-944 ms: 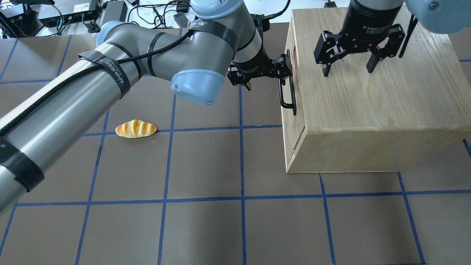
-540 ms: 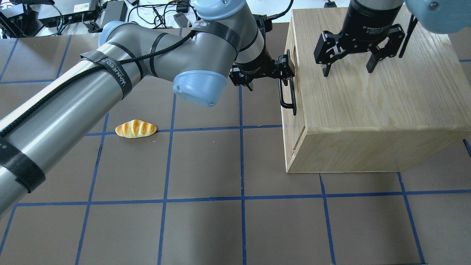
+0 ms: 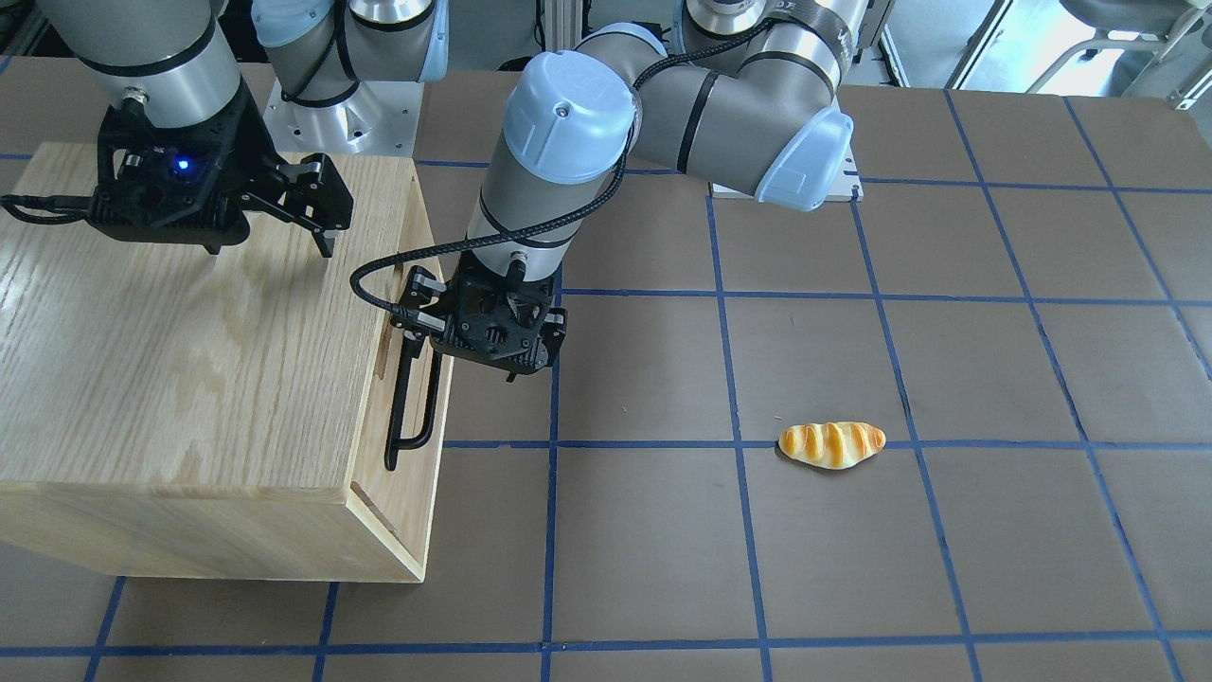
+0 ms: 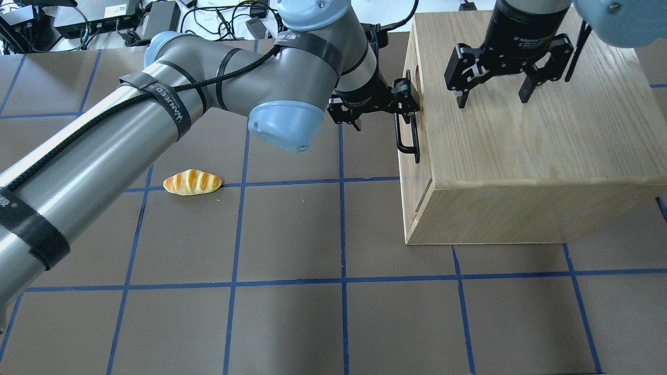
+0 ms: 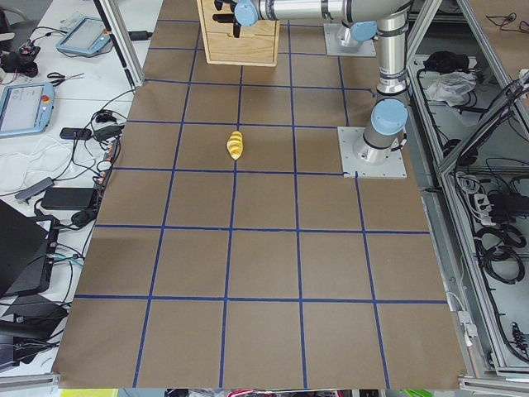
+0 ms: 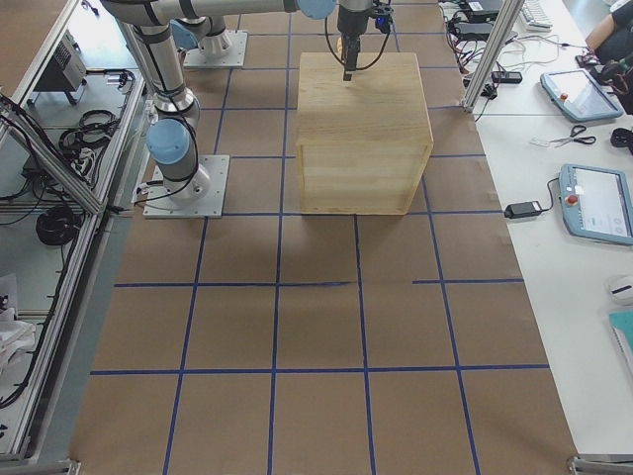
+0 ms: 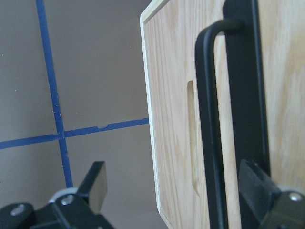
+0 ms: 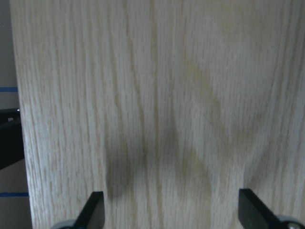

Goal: Open upper drawer
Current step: 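Pull the drawer handle outward with the left gripper, away from the cabinet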

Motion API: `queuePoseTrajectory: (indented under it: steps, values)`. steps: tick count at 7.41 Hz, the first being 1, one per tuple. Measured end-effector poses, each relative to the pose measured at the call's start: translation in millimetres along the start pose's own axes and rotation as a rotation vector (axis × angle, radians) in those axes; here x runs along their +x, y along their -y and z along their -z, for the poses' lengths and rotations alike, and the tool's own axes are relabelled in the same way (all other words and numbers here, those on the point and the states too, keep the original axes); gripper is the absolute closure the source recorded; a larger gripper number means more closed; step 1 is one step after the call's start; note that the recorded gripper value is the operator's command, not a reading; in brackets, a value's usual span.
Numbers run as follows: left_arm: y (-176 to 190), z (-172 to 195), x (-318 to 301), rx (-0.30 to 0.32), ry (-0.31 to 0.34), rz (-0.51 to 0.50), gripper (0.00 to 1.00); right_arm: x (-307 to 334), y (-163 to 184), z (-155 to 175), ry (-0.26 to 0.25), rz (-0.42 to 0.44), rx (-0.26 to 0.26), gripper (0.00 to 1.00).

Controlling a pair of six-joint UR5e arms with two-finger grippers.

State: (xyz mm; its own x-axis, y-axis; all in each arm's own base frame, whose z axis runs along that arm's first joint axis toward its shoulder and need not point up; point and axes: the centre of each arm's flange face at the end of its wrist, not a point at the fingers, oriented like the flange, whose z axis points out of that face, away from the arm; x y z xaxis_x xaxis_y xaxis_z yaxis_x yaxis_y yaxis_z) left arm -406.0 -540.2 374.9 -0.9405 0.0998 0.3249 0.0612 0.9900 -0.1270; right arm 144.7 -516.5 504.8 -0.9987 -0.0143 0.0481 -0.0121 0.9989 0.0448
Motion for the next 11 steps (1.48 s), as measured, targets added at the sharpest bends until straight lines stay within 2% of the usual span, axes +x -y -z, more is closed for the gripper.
queuePoseTrajectory:
  steps: [3, 7, 11]
  values:
    - [1.3, -4.8, -2.9, -0.001, 0.021, -0.002, 0.00, 0.1, 0.0, 0.0, 0.000, -0.001, 0.000, 0.00]
    - [4.5, -5.5, -10.1, 0.012, 0.083, -0.009, 0.00, -0.1, 0.0, 0.0, 0.000, 0.001, 0.000, 0.00]
    - [4.4, 2.8, -11.9, 0.018, 0.089, -0.006, 0.00, -0.1, -0.1, -0.1, 0.000, 0.000, 0.000, 0.00]
